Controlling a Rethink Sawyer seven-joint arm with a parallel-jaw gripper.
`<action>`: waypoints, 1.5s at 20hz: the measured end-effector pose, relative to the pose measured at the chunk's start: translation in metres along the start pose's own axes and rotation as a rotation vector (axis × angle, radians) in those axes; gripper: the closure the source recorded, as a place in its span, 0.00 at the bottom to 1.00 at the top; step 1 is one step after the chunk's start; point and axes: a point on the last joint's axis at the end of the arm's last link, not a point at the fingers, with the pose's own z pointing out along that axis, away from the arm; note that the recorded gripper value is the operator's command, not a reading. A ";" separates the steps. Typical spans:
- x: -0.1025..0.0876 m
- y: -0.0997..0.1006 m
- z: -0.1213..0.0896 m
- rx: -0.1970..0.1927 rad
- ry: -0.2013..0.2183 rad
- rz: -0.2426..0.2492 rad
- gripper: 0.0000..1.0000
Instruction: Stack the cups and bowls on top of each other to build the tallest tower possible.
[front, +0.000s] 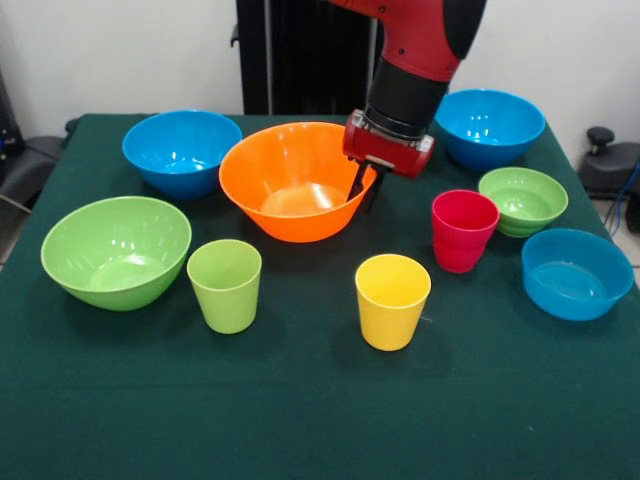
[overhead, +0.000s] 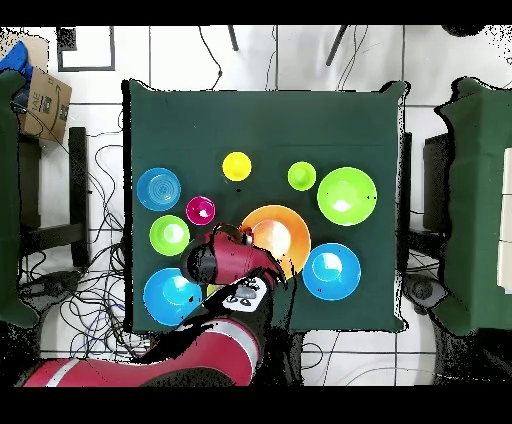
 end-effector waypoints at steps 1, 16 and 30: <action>0.000 0.001 -0.001 0.000 0.005 0.002 1.00; 0.002 0.019 -0.028 0.001 0.095 0.002 1.00; -0.007 0.046 -0.055 0.040 0.146 -0.039 1.00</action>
